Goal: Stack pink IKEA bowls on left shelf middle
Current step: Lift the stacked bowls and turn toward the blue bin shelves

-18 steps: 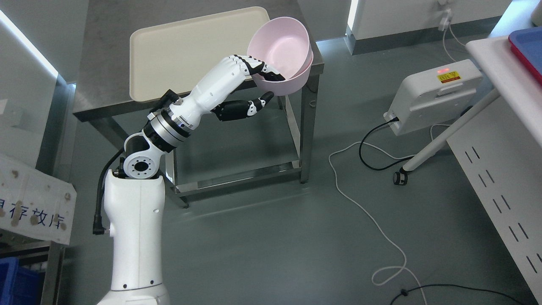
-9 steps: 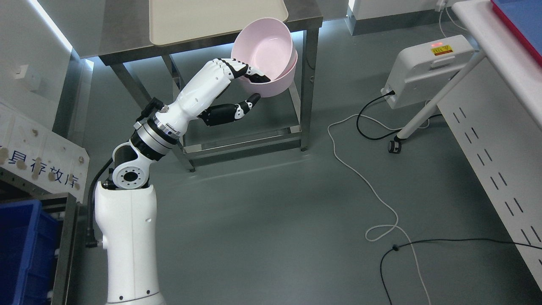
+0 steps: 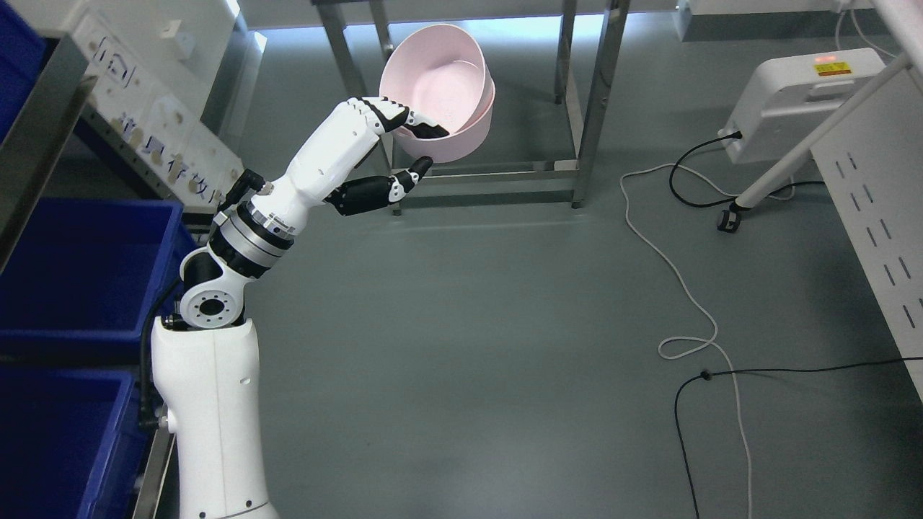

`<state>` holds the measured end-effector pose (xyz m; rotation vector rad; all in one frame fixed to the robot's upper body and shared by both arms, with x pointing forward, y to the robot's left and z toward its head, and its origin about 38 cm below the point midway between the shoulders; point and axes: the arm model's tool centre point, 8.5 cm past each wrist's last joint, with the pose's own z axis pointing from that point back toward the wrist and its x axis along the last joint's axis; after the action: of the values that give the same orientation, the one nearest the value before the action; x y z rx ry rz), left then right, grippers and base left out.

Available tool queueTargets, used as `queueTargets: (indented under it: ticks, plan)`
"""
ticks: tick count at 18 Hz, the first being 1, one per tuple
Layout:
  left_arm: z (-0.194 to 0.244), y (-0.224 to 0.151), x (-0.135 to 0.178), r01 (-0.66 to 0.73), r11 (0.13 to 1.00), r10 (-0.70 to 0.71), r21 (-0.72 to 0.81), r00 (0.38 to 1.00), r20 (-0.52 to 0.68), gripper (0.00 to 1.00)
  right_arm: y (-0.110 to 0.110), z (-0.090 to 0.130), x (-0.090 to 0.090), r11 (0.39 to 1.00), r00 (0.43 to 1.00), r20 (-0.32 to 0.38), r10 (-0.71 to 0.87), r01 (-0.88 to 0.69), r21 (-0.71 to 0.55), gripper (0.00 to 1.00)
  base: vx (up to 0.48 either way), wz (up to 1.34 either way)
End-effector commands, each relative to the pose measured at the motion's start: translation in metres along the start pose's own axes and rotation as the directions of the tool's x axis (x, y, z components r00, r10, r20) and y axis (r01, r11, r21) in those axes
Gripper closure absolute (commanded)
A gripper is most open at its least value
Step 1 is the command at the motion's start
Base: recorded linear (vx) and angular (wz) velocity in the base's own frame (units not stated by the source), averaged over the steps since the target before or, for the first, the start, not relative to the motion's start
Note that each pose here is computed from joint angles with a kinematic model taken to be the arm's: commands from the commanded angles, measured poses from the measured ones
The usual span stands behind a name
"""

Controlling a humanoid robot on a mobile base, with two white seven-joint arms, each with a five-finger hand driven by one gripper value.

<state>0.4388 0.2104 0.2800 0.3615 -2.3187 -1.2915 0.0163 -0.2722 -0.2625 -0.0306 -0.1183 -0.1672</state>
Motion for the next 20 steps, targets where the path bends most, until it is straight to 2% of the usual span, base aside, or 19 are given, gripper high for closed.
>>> queueTargets:
  ticks: [1,6,8,11,15,17,20]
  plan:
    - [0.006,0.011,0.001,0.022,1.0,-0.022,0.017,1.0,0.003,0.99,-0.011,0.001,0.002,1.0,1.0,0.004,0.003,-0.003,-0.017,0.0,-0.447,0.43]
    - [-0.004,0.011,0.008,0.025,1.0,-0.026,0.016,0.999,0.037,0.99,-0.011,0.001,0.002,1.0,1.0,0.004,0.003,-0.003,-0.019,0.0,-0.404,0.51]
    - [-0.031,0.019,0.029,0.047,0.999,-0.049,0.016,0.989,0.136,0.99,-0.011,0.001,0.002,1.0,1.0,0.004,0.003,-0.003,-0.019,0.0,-0.268,1.01]
    - [-0.095,0.033,0.072,0.049,0.999,-0.046,-0.004,0.968,0.249,0.98,-0.011,0.001,0.002,1.0,1.0,0.004,0.003,-0.003,-0.019,0.0,-0.152,1.49]
    - [-0.131,0.066,0.1,0.112,0.993,-0.112,0.02,0.931,0.347,0.97,-0.011,0.001,0.002,1.0,1.0,0.004,0.003,-0.003,-0.017,0.0,-0.101,1.55]
    - [-0.143,0.078,0.107,0.106,0.994,-0.108,0.023,0.929,0.354,0.97,-0.011,0.001,0.002,1.0,1.0,0.004,0.003,-0.003,-0.017,0.0,-0.061,1.4]
    - [-0.149,0.08,0.099,0.073,0.997,-0.065,-0.017,0.958,0.28,0.97,-0.011,0.001,0.002,1.0,1.0,0.004,0.003,-0.003,-0.017,0.0,-0.061,1.19]
